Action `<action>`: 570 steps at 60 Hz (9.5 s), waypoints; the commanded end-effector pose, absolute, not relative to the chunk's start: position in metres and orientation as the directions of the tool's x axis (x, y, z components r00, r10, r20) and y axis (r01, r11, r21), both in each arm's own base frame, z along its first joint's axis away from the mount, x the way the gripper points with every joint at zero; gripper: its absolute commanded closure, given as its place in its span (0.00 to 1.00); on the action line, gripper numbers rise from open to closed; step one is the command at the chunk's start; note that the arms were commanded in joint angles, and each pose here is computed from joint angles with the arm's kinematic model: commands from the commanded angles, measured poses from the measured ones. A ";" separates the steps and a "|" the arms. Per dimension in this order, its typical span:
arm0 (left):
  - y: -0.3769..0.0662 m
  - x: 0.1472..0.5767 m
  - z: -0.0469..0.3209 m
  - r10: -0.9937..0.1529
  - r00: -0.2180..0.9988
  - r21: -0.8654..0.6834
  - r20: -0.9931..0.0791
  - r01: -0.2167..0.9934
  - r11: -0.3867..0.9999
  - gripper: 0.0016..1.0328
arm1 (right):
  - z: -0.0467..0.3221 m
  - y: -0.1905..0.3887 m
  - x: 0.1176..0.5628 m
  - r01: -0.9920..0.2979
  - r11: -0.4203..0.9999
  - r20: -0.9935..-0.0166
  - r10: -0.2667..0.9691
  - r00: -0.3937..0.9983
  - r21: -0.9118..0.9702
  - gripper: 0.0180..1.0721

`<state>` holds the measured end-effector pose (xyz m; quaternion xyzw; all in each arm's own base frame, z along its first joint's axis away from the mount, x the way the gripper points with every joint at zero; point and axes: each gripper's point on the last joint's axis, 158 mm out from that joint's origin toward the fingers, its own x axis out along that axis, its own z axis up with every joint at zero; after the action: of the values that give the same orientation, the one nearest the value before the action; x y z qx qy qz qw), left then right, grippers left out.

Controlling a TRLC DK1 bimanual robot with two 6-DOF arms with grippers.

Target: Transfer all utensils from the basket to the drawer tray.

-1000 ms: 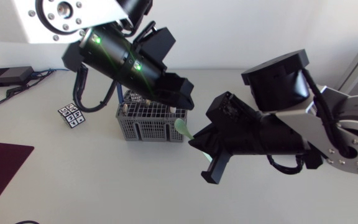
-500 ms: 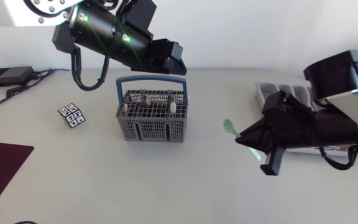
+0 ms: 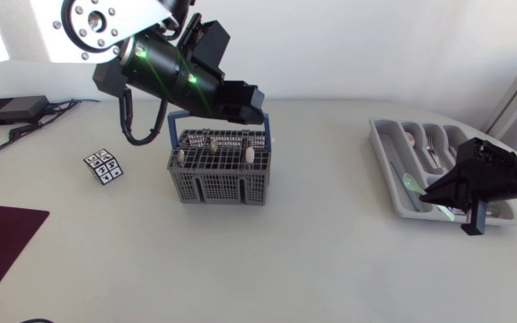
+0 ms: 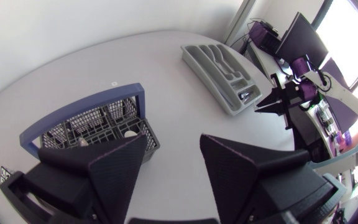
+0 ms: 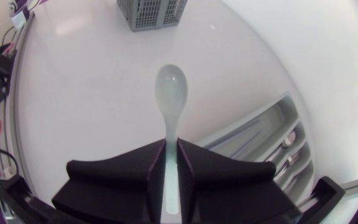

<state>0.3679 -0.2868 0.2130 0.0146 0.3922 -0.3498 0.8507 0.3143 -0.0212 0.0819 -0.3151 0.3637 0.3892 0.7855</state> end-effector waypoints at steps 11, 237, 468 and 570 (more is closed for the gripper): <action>-0.280 0.368 0.186 -0.543 0.437 -0.219 -0.717 0.599 0.770 0.41 | 0.066 -0.101 0.337 -0.868 0.396 -0.865 0.271 0.422 -0.299 0.94; -0.199 0.347 0.110 -0.470 0.600 0.040 -0.647 0.643 0.765 0.41 | 0.087 0.315 0.425 -0.597 0.775 -0.722 0.534 0.440 0.209 0.95; -0.120 0.347 0.133 -0.315 0.670 0.084 -0.672 0.492 0.866 0.41 | 0.133 0.021 0.363 -0.330 0.869 -0.717 -0.039 0.696 -0.368 0.06; -0.089 0.378 0.079 -0.438 0.618 -0.028 -0.652 0.558 0.830 0.41 | 0.105 0.444 0.404 -0.700 0.690 -0.696 0.593 0.404 0.181 0.44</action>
<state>0.3830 -0.0916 0.0933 0.0860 0.3254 -0.2712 0.9018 0.4035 0.4310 0.1114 -0.0851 0.3773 0.3862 0.8374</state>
